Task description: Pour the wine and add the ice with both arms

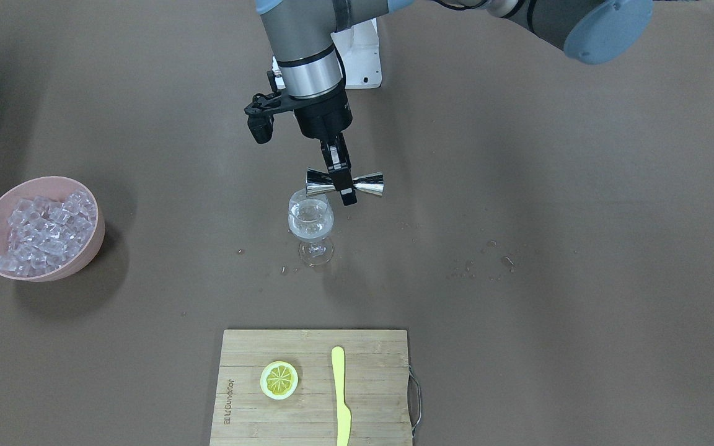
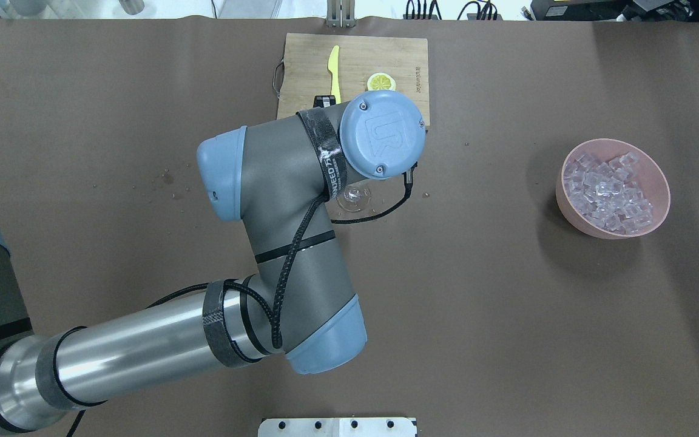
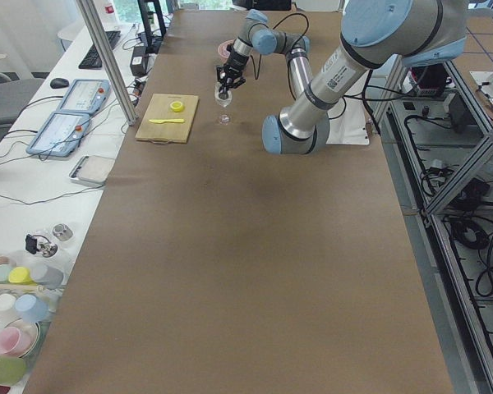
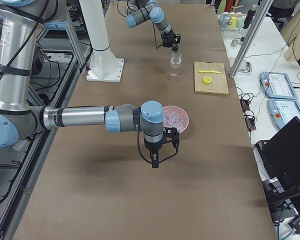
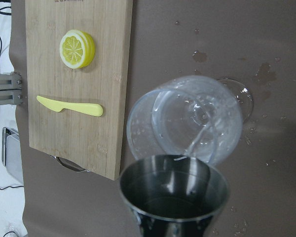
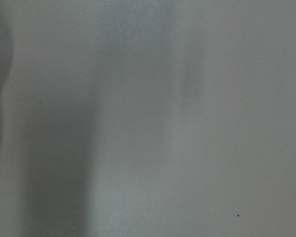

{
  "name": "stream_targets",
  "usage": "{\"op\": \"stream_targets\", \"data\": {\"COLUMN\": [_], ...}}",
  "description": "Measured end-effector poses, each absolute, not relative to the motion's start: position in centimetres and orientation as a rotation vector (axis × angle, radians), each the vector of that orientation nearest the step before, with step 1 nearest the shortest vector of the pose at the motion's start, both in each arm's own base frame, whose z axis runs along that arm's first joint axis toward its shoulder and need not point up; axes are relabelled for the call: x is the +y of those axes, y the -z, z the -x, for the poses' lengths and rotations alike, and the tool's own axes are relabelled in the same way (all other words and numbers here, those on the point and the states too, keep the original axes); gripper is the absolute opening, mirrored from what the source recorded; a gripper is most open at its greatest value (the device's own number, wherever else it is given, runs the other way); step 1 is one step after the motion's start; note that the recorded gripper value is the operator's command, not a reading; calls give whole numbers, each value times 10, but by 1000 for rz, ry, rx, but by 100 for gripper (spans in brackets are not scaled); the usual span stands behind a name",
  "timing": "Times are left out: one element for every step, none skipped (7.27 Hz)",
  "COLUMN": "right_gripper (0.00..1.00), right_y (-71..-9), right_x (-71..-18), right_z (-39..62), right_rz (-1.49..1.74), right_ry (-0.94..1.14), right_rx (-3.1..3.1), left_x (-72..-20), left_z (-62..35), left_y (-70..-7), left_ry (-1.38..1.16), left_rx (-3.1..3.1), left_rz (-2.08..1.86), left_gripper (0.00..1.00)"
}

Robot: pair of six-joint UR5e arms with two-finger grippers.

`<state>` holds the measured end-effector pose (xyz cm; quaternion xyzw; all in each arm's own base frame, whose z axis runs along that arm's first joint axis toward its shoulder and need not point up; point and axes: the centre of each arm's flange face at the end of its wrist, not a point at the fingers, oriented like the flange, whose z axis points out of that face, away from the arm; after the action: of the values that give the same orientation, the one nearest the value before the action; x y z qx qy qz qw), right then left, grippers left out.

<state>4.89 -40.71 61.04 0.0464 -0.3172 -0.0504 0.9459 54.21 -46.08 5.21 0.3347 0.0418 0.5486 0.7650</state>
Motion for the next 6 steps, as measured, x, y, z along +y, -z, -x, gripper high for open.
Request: {"op": "stream_targets", "data": {"right_gripper": [100, 100, 100, 100, 100, 100], "right_y": [-610, -610, -610, -610, -610, -610], "right_x": [-407, -407, -407, -407, -407, -407], "right_z": [-49, -49, -49, -49, -49, -49], "right_rz": [-94, -94, -94, -94, -95, -95], "right_ry": [103, 103, 103, 103, 103, 103], "right_rx": [-646, -646, -646, -646, -647, -647], "left_x": [-461, -461, -460, -457, -455, -458], "left_z": [-543, -542, -540, -534, -527, -519], "left_y": [-52, -51, -50, -46, -41, -40], "left_ry": [-1195, -1196, -1197, -1204, -1211, -1204], "left_rx": [88, 88, 93, 100, 110, 145], "left_rz": [-722, -723, -730, -747, -776, -812], "left_gripper": [0, 0, 0, 0, 0, 0]}}
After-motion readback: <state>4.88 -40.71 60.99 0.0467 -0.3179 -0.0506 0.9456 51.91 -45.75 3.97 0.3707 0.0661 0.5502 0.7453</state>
